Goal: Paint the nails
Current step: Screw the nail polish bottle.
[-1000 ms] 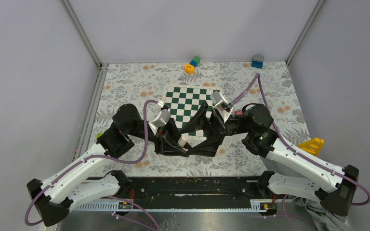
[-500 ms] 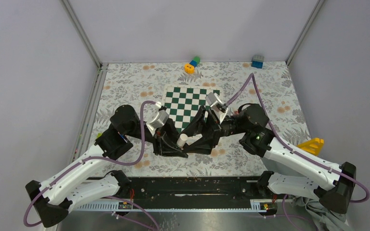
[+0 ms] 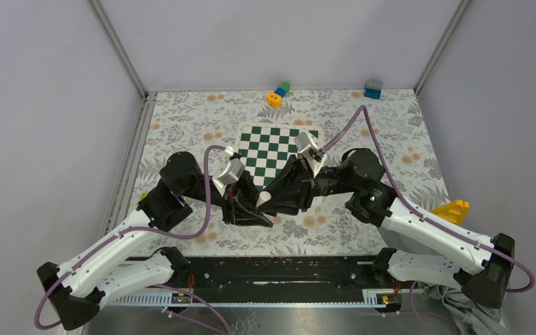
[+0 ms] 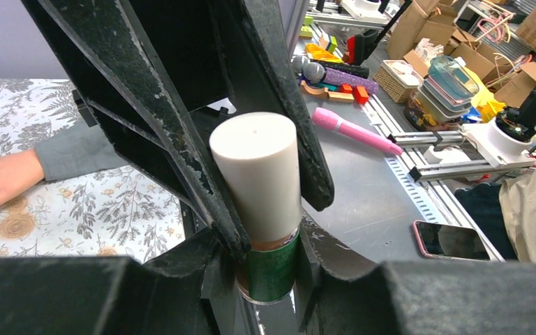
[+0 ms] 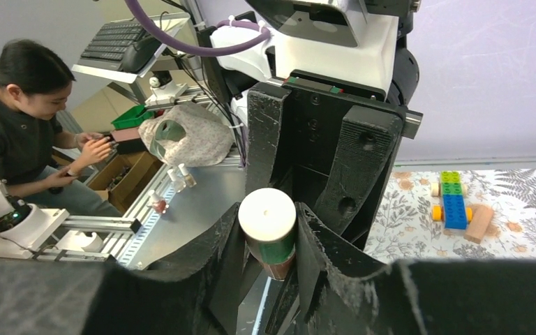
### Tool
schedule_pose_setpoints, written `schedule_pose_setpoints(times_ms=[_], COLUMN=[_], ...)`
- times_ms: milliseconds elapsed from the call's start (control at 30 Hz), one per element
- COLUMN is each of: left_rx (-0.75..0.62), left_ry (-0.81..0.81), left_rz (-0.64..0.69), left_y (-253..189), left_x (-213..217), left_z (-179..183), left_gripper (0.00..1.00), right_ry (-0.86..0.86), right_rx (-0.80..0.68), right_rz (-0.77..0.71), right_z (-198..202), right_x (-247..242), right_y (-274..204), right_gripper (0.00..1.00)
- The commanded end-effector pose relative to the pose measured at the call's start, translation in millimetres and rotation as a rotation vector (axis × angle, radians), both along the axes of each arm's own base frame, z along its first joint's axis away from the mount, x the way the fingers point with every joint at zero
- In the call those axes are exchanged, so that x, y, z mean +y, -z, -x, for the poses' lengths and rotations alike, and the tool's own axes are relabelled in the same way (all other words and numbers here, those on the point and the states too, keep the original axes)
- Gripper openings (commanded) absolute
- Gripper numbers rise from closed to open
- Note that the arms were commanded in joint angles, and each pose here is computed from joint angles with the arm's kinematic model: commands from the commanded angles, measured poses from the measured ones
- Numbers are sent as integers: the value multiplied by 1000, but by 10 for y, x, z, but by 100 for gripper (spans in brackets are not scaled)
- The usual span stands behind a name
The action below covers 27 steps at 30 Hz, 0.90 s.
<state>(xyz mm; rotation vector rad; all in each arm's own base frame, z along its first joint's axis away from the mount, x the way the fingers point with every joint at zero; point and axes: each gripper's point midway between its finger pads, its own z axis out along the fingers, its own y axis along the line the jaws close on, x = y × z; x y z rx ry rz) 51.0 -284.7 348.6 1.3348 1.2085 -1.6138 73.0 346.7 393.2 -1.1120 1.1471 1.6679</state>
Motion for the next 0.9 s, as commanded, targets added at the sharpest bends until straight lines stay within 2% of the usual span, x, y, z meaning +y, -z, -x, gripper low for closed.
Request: schedule_pose_setpoints(times_ms=[0, 67, 167, 467, 867], left_rx=[-79, -86, -94, -101, -90], left_ry=[-94, -121, -176, -409, -602], left_rz=[58, 58, 46, -2, -55], left_y=[-169, -163, -141, -57, 25], left_x=[-9, -4, -3, 22, 96], left_z=[-175, -222, -316, -709, -1036], left_gripper=[0, 0, 0, 0, 0], right_ry=[4, 19, 46, 196, 454], right_rx=[-37, -27, 1, 151, 258], right_rz=[6, 30, 58, 113, 221], right_z=[30, -16, -87, -369, -797], right_x=[22, 54, 101, 204, 229], right_y=[-93, -59, -11, 135, 486], right_gripper=[15, 6, 0, 0, 0])
